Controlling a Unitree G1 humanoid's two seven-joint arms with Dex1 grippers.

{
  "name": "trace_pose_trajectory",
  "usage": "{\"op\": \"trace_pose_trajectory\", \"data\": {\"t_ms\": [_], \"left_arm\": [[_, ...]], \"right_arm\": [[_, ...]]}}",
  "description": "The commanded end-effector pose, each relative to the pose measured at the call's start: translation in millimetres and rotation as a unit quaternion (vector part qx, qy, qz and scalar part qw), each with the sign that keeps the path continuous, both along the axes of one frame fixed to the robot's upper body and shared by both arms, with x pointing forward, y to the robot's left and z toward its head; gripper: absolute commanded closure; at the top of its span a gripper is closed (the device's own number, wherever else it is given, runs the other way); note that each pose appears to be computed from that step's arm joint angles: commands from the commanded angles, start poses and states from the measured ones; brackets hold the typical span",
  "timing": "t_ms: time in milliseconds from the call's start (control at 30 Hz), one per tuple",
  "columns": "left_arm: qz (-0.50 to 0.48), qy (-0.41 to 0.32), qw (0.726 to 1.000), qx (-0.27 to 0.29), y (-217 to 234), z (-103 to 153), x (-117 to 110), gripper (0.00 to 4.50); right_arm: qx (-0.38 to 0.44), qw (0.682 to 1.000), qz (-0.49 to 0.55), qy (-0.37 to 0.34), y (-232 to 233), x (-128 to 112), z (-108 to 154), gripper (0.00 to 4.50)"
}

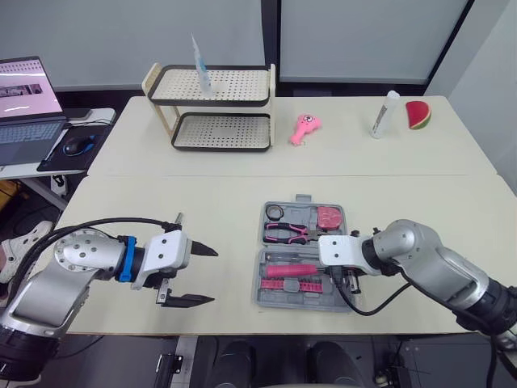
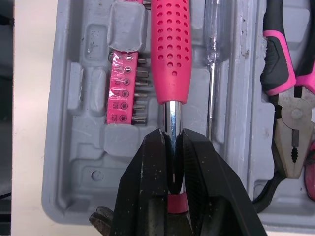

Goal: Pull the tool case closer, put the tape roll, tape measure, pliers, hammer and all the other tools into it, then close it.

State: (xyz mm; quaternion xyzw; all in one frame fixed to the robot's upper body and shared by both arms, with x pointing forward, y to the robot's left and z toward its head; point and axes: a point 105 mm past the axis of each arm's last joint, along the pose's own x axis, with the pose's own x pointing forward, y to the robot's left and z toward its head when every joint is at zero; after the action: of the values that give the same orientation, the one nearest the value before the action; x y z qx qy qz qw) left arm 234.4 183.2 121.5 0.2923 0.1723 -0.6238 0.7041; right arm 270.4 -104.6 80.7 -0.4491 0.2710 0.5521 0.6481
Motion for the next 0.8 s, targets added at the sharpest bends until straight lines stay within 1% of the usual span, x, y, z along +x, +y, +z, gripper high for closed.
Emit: {"op": "trace_pose_trajectory", "data": {"t_ms": [33, 300, 800], "left_arm": [[-0.013, -0.011, 1.000, 0.002, -6.5, 3.8, -2.0, 0.00], [-0.015, -0.014, 1.000, -0.002, -11.8, 5.3, 1.0, 0.00], [-0.015, -0.019, 1.000, -0.003, -17.3, 12.2, 4.7, 0.00]], "right_arm": [[0.003, 1.000, 0.005, -0.028, 5.9, 6.9, 8.6, 4.28], [0.005, 1.000, 0.003, -0.031, 12.3, 11.3, 4.1, 4.28], [0.009, 1.000, 0.005, -0.027, 17.4, 9.6, -2.1, 4.28]]}}
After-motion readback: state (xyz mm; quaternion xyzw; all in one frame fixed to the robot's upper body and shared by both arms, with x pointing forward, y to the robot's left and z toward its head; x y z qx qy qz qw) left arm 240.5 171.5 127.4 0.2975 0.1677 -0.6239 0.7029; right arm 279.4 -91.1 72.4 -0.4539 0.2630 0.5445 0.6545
